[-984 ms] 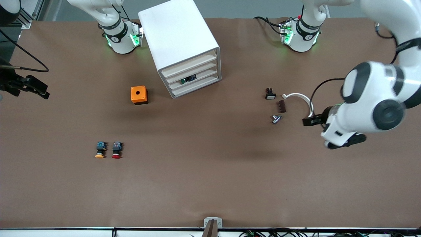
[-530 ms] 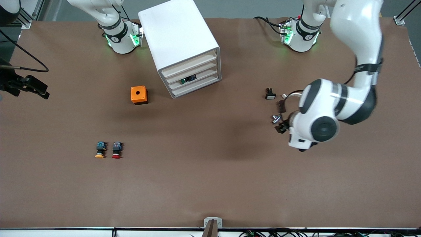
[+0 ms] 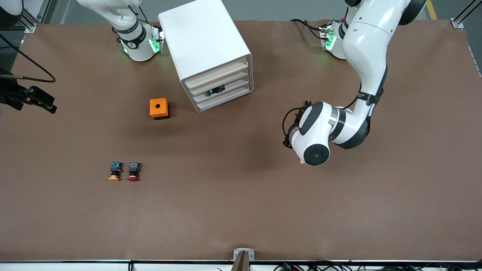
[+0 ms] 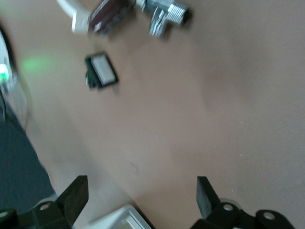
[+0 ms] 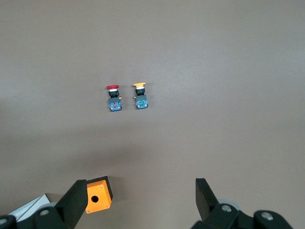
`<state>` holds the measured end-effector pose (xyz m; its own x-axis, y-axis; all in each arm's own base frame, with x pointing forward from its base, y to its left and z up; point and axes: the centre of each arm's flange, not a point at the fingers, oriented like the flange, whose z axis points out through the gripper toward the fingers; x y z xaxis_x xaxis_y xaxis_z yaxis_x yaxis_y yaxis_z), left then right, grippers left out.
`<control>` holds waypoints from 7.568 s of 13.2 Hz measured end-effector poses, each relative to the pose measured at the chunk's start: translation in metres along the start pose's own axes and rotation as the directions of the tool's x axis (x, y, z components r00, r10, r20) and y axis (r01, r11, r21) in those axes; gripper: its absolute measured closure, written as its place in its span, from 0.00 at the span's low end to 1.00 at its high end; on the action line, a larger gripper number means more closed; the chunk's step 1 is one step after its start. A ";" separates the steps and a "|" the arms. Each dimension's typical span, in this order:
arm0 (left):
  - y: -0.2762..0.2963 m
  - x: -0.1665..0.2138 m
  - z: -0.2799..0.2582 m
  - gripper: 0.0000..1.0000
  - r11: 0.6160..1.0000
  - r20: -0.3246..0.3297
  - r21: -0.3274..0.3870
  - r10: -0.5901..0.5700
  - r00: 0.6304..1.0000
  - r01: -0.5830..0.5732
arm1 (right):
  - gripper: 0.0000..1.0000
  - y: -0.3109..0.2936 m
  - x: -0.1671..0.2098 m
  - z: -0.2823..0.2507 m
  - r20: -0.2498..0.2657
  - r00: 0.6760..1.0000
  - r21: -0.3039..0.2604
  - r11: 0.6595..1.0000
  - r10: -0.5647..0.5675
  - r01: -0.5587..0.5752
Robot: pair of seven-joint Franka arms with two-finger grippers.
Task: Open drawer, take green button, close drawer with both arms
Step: 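Grasp the drawer handle of the white cabinet with the left gripper, then pull the drawer out of the cabinet with the left gripper, then grasp the green button in the drawer with the right gripper while the left gripper withdraws, then carry the green button toward the red button with the right gripper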
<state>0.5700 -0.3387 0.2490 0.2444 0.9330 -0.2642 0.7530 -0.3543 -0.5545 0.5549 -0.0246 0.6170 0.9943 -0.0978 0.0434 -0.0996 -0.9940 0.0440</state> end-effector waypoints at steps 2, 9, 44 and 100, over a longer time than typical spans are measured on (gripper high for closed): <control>0.005 -0.005 0.010 0.00 0.997 0.091 0.030 -0.073 0.993 0.071 | 0.00 0.000 0.000 0.000 0.000 1.000 0.000 1.000 0.000 0.000; 0.031 -0.028 0.070 0.07 0.895 0.339 0.300 -0.424 0.840 0.331 | 0.00 0.000 0.000 0.000 0.000 1.000 0.001 1.000 0.000 0.000; 0.066 -0.041 0.069 0.15 0.755 0.419 0.450 -0.650 0.634 0.477 | 0.00 -0.056 0.013 0.037 0.070 0.988 0.074 0.987 0.140 -0.145; 0.041 -0.052 -0.060 0.00 0.705 -0.345 -0.299 0.549 0.762 -0.643 | 0.61 -0.322 -0.003 0.240 0.258 0.883 0.013 0.912 0.393 -0.410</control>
<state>0.6246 -0.3982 0.2873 0.8100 0.5379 -0.2336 0.5562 -0.8309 0.0152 0.5937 0.2841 0.3634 0.8487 -0.4891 -0.2015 -0.4977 -0.8673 0.0090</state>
